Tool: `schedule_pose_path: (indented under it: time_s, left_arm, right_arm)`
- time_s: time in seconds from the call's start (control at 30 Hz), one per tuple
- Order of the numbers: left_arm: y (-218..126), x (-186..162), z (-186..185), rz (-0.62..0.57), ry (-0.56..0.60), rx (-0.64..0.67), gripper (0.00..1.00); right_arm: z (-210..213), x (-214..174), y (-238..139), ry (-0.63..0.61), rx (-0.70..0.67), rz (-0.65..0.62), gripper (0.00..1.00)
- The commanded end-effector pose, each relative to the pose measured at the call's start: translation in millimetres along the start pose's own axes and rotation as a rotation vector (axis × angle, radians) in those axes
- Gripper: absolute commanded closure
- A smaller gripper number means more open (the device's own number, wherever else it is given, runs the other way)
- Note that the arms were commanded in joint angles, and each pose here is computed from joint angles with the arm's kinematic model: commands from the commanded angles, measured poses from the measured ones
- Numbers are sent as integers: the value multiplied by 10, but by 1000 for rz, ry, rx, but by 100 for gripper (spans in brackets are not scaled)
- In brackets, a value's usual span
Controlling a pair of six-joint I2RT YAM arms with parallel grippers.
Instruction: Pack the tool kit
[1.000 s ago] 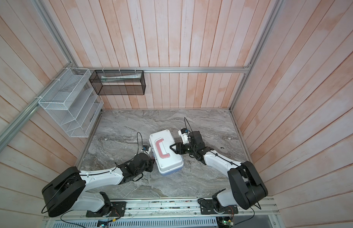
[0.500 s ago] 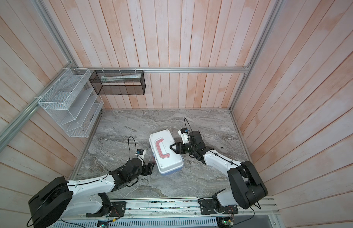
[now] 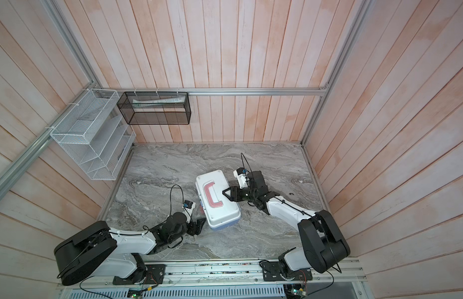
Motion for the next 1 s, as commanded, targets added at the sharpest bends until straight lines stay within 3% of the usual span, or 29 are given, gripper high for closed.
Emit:
schedule_pose_path:
  time_s: [0.0,0.3,0.7,0.97]
  left_arm:
    - [74,140,-25,-59,9,4,14]
    - [176,142,229,-33,-15,220,14]
    - [18,163,478,-20,-2,416,13]
    - [-145,345,500,-114,-57,416,13]
  right_arm:
    - [-354,-369,75,73,-129,142,41]
    - [-377,-406,75,82,-132,150,41]
    - [-316,-359,36,75,-118,125,41]
    - [-306,-373,15,71,-115,123,41]
Point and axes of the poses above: each gripper's point midway between its finger pads, its own y axis out along the fingers, its own z axis along the line the jaws close on, x = y × z, the point moved 4 cm from there along -y, back along the fingers, and after that the axes turned 13 degrees about y, right-handed, at the moved point
